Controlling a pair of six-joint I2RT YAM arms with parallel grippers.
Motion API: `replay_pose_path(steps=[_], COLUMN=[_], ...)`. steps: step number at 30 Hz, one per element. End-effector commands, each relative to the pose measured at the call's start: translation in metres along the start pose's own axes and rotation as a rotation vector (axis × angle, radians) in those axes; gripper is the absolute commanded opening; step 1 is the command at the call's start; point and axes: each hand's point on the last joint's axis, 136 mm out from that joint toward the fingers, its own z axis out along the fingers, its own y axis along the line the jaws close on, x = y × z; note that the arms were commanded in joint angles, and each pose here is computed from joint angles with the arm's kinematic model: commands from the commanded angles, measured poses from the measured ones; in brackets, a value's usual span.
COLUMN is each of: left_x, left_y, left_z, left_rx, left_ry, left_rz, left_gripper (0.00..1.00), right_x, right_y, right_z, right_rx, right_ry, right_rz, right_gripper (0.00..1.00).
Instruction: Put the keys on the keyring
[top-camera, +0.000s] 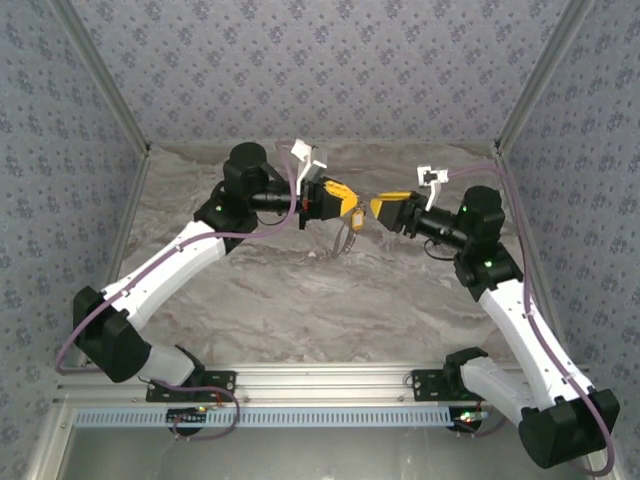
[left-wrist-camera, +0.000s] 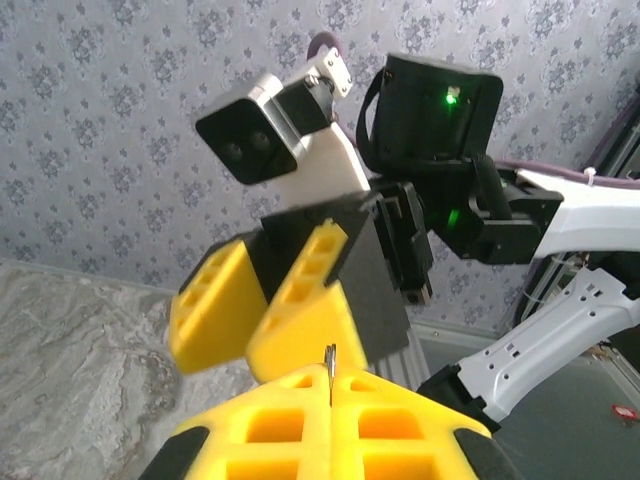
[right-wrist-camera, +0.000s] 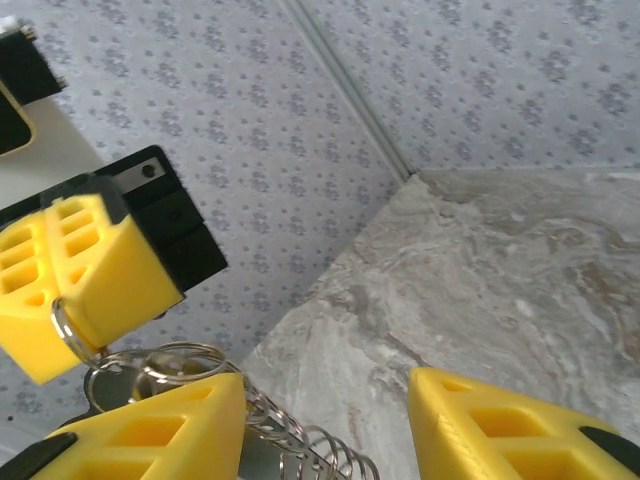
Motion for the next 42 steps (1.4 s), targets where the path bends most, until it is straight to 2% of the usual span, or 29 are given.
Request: replay_pose_path(steps=[1, 8, 12, 14, 21, 26, 33, 37, 39, 42], left_x=[-0.02, -0.022, -0.023, -0.023, -0.026, -0.026, -0.026, -0.025, -0.025, -0.023], left_y=[-0.019, -0.021, -0.022, -0.022, -0.023, -0.021, -0.019, -0.019, -0.02, -0.022], left_z=[-0.005, -0.006, -0.007, -0.007, -0.007, -0.006, -0.006, -0.008, -0.009, -0.01], left_rx=[0.031, 0.035, 0.034, 0.033, 0.032, 0.033, 0.017, 0.008, 0.009, 0.016], left_ry=[-0.057, -0.062, -0.063, -0.064, -0.075, -0.085, -0.092, -0.099, -0.101, -0.098], left_rz=[0.058, 0.064, 0.063, 0.064, 0.069, 0.063, 0.062, 0.064, 0.065, 0.061], left_gripper=[0.0, 0.0, 0.0, 0.0, 0.0, 0.0, 0.0, 0.0, 0.0, 0.0], right_x=[-0.012, 0.003, 0.005, 0.006, 0.012, 0.017, 0.026, 0.029, 0.027, 0.022], right_y=[0.026, 0.036, 0.039, 0.041, 0.047, 0.053, 0.056, 0.045, 0.037, 0.028], right_z=[-0.001, 0.008, 0.015, 0.017, 0.022, 0.029, 0.031, 0.019, 0.01, -0.005], right_rx=[-0.079, -0.128, -0.152, -0.163, -0.189, -0.209, -0.198, -0.126, -0.085, -0.032], right_ry=[-0.077, -0.074, -0.067, -0.064, -0.047, -0.033, 0.015, 0.023, 0.009, -0.026], right_rz=[-0.052, -0.041, -0.033, -0.036, -0.035, -0.031, -0.009, -0.036, -0.03, -0.026], right_gripper=[0.49, 0.48, 0.44, 0.39, 0.08, 0.02, 0.03, 0.1, 0.17, 0.37])
